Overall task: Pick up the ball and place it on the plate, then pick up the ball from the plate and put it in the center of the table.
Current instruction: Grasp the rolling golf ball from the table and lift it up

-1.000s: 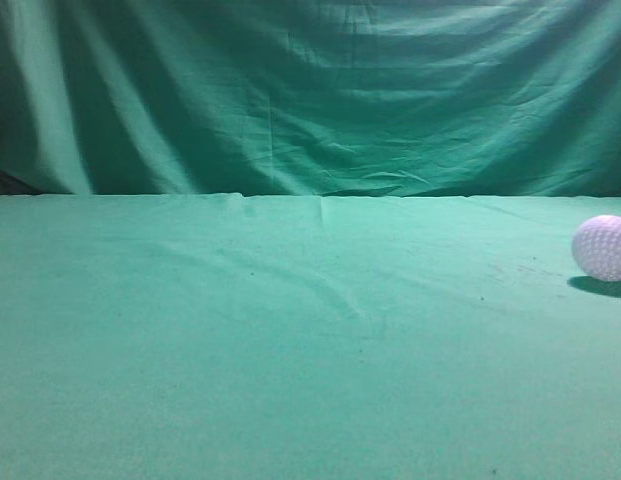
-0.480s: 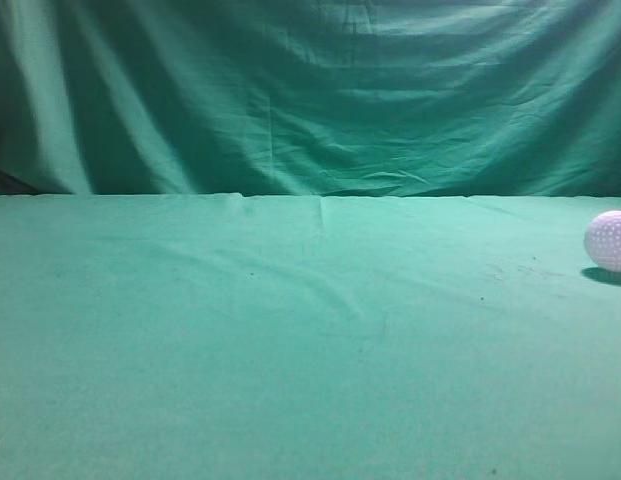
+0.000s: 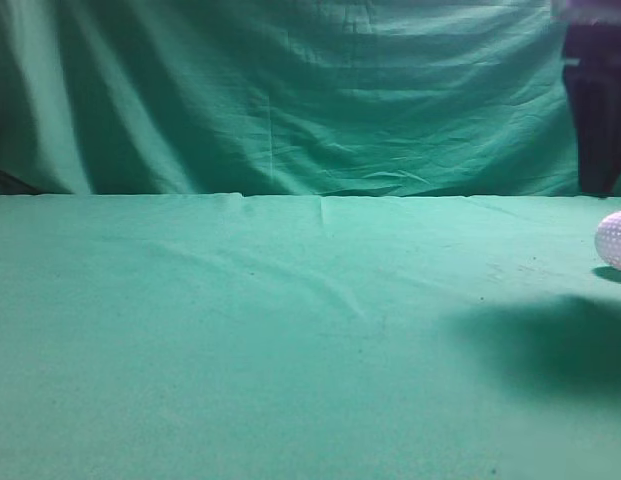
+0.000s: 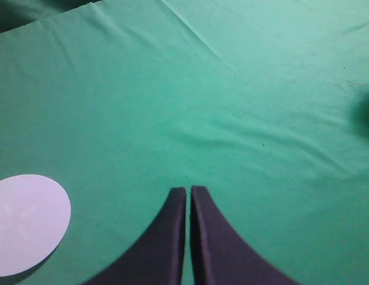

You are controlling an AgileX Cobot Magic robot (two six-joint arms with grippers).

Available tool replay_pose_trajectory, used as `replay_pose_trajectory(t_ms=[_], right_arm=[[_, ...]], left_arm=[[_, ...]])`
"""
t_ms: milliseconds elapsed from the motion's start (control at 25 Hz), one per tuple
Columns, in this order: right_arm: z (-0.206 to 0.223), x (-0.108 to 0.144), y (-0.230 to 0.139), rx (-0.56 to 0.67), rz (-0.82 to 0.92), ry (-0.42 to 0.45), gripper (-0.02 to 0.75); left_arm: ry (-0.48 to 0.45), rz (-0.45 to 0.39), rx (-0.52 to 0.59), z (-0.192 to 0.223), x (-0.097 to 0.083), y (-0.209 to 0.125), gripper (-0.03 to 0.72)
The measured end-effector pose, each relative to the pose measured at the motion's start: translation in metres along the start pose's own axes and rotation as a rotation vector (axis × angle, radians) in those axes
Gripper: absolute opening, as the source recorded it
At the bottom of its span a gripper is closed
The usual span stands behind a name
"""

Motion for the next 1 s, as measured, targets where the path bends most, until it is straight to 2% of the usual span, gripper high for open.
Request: replay_pose_trajectory(t_ms=[200,360,520,800,1000], right_arm=[[0.019,-0.001,0.013,0.034,0.005,0.001,0.669],[0.028,-0.001,0.013,0.062,0.001,-0.002,0.513],[0.028,-0.002,0.013,0.073,-0.003,-0.006,0.315],[0.009,-0.002,0.031,0.079,-0.012,-0.011,0.319],[-0.032,0.019,0.068,-0.001,-0.078,-0.013,0.319]], left_arm=[[0.0,0.0,0.0,0.0,0.0,0.0,0.0],[0.0,0.0,0.0,0.0,0.0,0.0,0.0],[0.0,0.0,0.0,0.0,0.0,0.0,0.0],[0.0,0.0,0.0,0.0,0.0,0.0,0.0],[-0.001,0.0,0.002,0.0,0.0,0.0,0.0]])
Point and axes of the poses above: a point on each arm's last joint axis where the gripper is mounted, z pointing out along that axis toward the gripper, x along the wrist's bending axis when the last joint is at zero, y = z × x, the point moved 10 cm from there along z, pointing out along that axis toward the gripper, and after that the axes turned 2 degrees about -z, right-handed, at the moved point
